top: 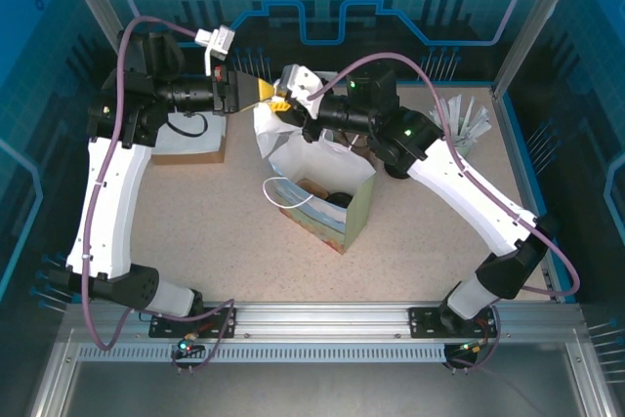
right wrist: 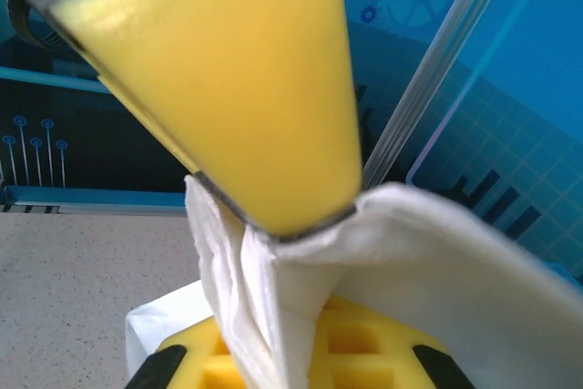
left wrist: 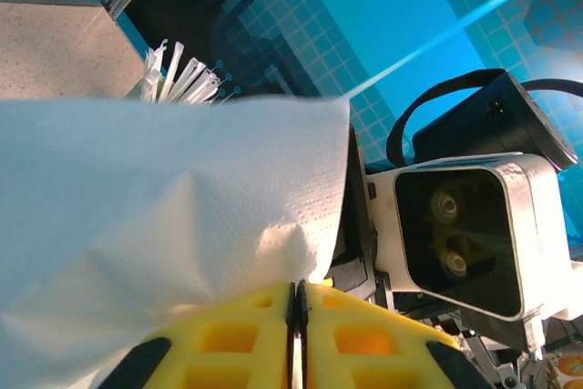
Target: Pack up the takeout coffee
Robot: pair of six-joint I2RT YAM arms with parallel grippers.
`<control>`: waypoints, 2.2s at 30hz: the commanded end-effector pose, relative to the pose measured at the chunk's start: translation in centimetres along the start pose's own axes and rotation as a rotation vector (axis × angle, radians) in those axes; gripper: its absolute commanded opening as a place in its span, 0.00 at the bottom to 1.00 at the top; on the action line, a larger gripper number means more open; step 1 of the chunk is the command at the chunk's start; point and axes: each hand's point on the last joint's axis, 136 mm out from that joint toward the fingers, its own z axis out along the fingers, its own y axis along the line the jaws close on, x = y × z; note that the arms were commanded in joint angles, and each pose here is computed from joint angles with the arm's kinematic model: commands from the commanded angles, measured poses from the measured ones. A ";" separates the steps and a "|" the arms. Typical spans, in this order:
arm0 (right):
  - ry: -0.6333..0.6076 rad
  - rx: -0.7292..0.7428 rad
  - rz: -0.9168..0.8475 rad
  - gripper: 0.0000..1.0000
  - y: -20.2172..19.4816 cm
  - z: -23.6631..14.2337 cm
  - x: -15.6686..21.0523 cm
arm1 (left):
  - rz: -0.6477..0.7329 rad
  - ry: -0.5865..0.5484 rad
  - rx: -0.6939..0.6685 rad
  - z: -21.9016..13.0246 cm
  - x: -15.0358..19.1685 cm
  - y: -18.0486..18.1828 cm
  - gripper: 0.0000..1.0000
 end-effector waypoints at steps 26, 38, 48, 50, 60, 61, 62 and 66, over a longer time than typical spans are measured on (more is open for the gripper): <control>0.413 0.427 0.539 0.00 2.6 -4.0 10.5 | 0.123 -0.318 -0.604 -8.4 5.1 5.6 0.57; 0.716 0.321 0.557 0.00 6.0 -1.4 19.0 | 0.105 -0.300 -0.594 -7.8 5.1 6.2 0.57; 0.943 0.259 0.580 0.07 6.3 -1.8 24.7 | 0.101 -0.290 -0.583 -7.5 5.1 6.3 0.57; 0.932 0.249 0.575 0.15 5.9 -1.8 23.7 | 0.100 -0.289 -0.585 -7.5 5.0 6.4 0.57; 0.768 0.239 0.550 0.68 3.9 -4.5 15.6 | 0.098 -0.276 -0.600 -7.2 5.1 7.3 0.60; 0.758 0.238 0.547 0.72 3.8 -5.1 14.8 | 0.095 -0.272 -0.609 -7.2 5.2 7.7 0.62; 0.740 0.245 0.542 0.75 3.6 -5.8 13.9 | 0.091 -0.269 -0.620 -7.2 5.4 8.1 0.65; 0.648 0.284 0.538 0.86 2.6 -8.7 11.0 | 0.062 -0.271 -0.656 -7.1 6.2 10.0 0.74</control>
